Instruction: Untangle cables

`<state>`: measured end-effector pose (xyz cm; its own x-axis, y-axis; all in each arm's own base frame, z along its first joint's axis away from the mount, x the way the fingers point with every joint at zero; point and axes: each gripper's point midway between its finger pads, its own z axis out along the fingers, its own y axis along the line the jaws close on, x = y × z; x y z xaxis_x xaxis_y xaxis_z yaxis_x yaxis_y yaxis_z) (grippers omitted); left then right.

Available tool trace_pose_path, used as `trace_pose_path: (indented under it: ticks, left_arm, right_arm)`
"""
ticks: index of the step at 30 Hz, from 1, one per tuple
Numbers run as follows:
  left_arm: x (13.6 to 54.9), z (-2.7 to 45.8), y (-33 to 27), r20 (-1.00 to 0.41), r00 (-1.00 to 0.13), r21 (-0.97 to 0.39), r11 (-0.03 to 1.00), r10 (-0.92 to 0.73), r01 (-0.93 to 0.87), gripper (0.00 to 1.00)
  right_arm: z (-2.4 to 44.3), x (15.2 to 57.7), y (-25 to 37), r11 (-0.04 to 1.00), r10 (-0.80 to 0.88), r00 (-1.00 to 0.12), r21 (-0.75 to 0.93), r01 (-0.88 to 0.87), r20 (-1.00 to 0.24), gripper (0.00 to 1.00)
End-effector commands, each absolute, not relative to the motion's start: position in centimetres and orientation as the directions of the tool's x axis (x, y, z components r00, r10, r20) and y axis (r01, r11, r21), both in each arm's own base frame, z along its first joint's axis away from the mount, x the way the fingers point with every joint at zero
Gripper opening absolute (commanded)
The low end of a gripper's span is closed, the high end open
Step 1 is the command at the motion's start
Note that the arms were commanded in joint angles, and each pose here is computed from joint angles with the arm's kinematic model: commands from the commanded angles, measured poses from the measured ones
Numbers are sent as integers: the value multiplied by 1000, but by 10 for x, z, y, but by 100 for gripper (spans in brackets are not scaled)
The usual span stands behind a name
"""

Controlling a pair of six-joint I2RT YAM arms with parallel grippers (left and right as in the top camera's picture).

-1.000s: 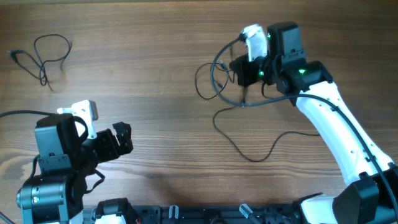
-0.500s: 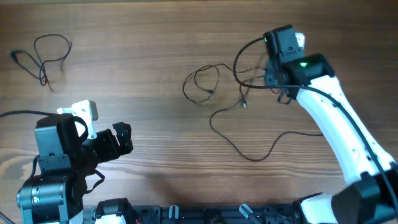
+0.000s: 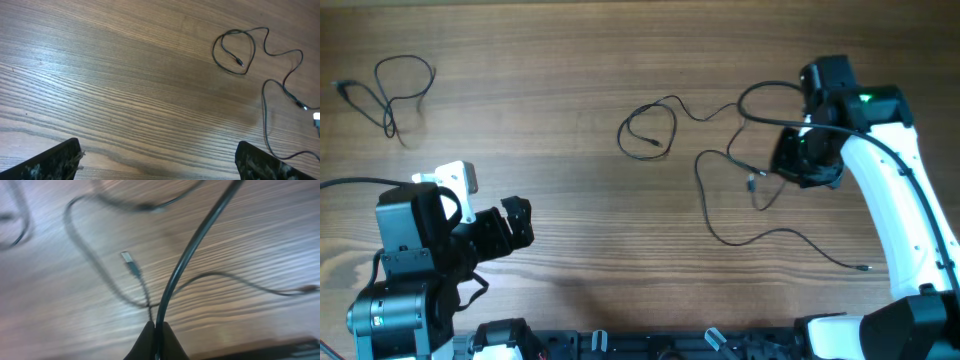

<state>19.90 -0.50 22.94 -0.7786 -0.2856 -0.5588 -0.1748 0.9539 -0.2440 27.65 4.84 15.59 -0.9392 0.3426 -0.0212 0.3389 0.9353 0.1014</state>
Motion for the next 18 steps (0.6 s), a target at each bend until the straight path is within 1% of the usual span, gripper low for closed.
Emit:
trace_pose_path:
  ticks: [1,3,4,6,9,10,11,12,13,14,16,17,18]
  left_arm:
    - [199,231,-3,-570,-774,-231,958,-276,-171,100]
    - [199,231,-3,-570,-774,-231,958,-276,-171,100]
    - [199,231,-3,-570,-774,-231,958,-276,-171,100]
    - [199,231,-3,-570,-774,-231,958,-276,-171,100]
    - [199,231,-3,-571,-773,-231,958,-276,-171,100]
    - [199,231,-3,-570,-774,-231,958,-276,-171,100]
    - [199,231,-3,-571,-774,-230,958,-275,-171,100]
    - [199,231,-3,-571,-773,-231,958,-276,-171,100]
    - [199,231,-3,-570,-774,-231,958,-276,-171,100]
    - [199,231,-3,-570,-774,-231,958,-276,-171,100]
    - [199,231,-3,-570,-774,-231,958,-276,-171,100]
    - [199,231,-3,-570,-774,-231,958,-276,-171,100]
    - [199,231,-3,-570,-774,-231,958,-276,-171,100]
  right_arm:
    - [163,259,85,935,288,-956,198,294,58,4]
    - [162,251,99,935,290,-954,188,300,79,5]
    - [163,249,106,943,263,-962,191,272,75,7]
    - [162,243,122,957,205,-976,192,216,74,8]
    - [162,228,149,959,200,-975,184,214,93,15]
    - [162,225,158,962,183,-979,188,197,88,22]
    - [162,224,165,966,155,-985,198,167,77,33]
    - [162,221,173,969,128,-989,204,139,69,41]
    - [163,219,179,971,106,-992,209,117,62,75]
    - [163,219,183,971,97,-994,216,107,55,100]
    - [162,222,181,960,192,-980,196,199,54,100]
    - [161,225,174,948,271,-962,161,274,42,100]
    - [160,231,164,926,362,-932,114,360,4,100]
